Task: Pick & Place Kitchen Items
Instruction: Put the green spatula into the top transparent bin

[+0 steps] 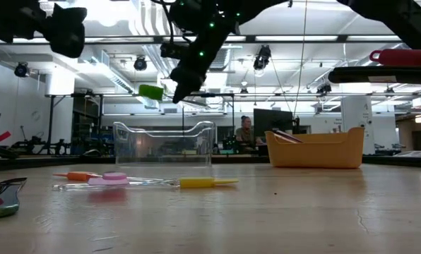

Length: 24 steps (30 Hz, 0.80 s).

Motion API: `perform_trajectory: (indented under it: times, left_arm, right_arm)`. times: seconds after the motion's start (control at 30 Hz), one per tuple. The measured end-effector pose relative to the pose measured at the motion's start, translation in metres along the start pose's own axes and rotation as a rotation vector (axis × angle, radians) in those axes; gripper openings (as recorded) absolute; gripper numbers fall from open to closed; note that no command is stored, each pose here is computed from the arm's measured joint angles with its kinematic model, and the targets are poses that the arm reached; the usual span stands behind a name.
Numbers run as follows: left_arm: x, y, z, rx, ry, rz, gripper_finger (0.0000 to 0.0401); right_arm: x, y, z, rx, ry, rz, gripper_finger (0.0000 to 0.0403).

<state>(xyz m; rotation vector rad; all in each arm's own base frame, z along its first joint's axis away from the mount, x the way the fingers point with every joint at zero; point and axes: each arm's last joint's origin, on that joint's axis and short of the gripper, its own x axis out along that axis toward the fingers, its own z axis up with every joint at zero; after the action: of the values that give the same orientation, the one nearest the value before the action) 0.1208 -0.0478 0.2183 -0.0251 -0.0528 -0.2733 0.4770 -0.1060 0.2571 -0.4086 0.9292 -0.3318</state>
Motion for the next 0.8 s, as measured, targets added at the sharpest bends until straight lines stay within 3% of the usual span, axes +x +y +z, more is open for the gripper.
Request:
perform_trajectory:
  times: [0.13,0.3,0.6,0.8]
  left_arm:
    - [-0.010,0.003,0.002,-0.001,-0.005,0.065,0.0236]
    - [-0.020,0.007,0.004,0.009,-0.050,0.152,0.0236]
    - [-0.021,0.007,-0.002,-0.002,-0.074,0.158,0.0236]
    - [-0.022,0.008,-0.001,0.000,-0.086,0.163,0.0236]
  right_arm:
    - [0.003,-0.009,0.000,-0.050,-0.022,-0.027,0.0012]
    - [0.009,-0.017,-0.005,-0.092,-0.055,0.054,0.0013]
    - [0.036,-0.031,-0.016,-0.070,-0.048,0.022,0.0013]
    - [0.046,-0.036,-0.024,-0.063,-0.044,0.058,0.0013]
